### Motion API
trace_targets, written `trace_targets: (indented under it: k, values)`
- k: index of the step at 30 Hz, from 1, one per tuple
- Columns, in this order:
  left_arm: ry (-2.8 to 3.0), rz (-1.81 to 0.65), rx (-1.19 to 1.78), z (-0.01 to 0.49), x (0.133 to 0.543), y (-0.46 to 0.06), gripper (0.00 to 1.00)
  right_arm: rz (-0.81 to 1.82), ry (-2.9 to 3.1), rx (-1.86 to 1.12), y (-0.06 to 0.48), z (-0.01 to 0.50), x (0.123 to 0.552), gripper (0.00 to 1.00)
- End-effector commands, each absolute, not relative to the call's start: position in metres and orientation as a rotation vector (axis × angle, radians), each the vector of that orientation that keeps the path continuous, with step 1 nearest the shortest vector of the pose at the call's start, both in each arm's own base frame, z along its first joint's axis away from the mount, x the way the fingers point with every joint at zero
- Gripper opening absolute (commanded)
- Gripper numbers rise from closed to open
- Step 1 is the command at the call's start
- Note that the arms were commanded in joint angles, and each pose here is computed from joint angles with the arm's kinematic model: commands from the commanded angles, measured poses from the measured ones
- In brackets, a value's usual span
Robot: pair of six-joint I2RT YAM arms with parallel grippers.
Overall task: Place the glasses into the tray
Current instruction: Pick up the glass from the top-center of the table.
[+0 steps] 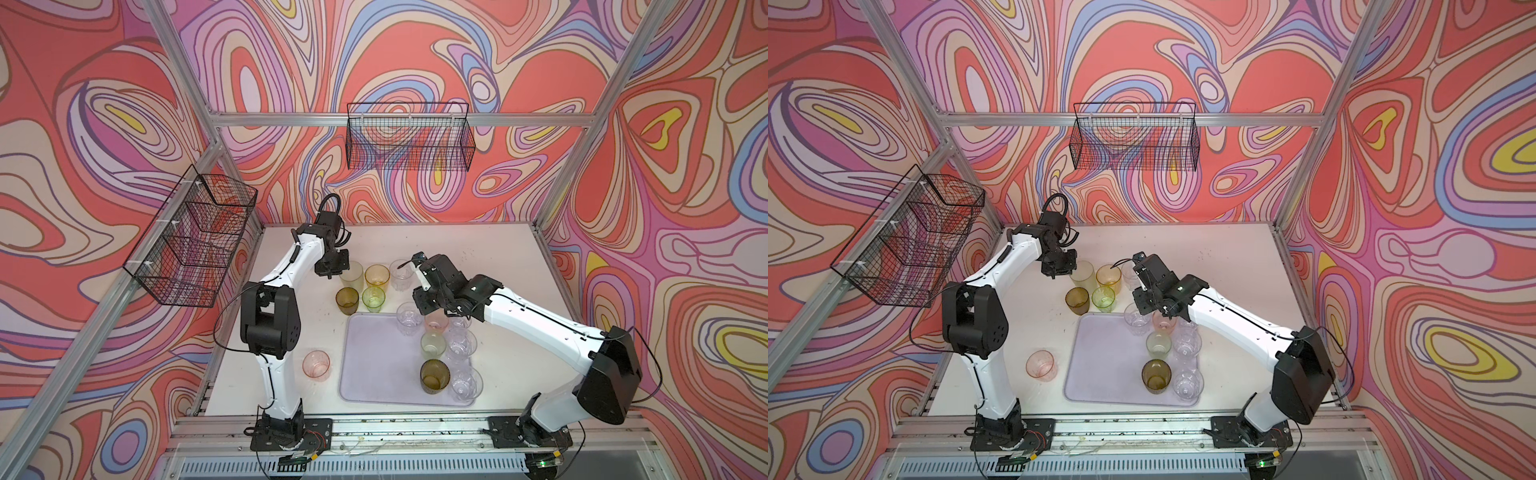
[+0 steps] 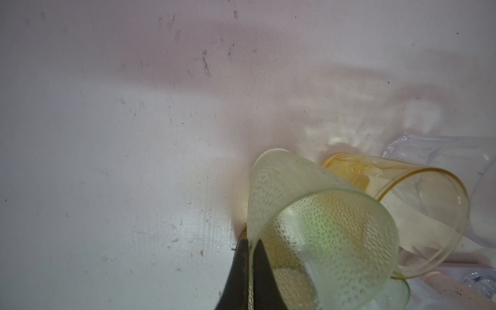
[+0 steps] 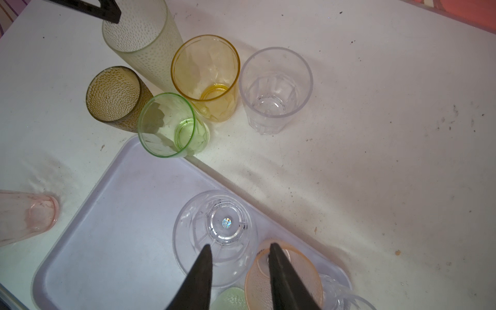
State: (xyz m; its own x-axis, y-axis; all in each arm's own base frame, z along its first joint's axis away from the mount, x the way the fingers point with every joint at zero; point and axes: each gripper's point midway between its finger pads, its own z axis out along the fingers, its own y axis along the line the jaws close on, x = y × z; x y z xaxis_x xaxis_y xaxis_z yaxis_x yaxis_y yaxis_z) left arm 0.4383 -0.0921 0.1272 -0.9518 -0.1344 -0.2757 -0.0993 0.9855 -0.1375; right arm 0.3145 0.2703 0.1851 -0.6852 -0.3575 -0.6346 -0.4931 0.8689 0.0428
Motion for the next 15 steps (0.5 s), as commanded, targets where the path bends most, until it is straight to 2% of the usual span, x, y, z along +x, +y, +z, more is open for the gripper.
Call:
trace_targets:
  k: [1,15]
  values:
    - [2.838,-0.152,-0.193,0.133,0.443,-0.091,0.00,0.286,2.385,-0.593,0.267,0.191,0.314,0.36]
    - [2.802,-0.126,-0.158,0.162,0.441,-0.086,0.00,0.281,2.362,-0.577,0.266,0.198,0.316,0.36]
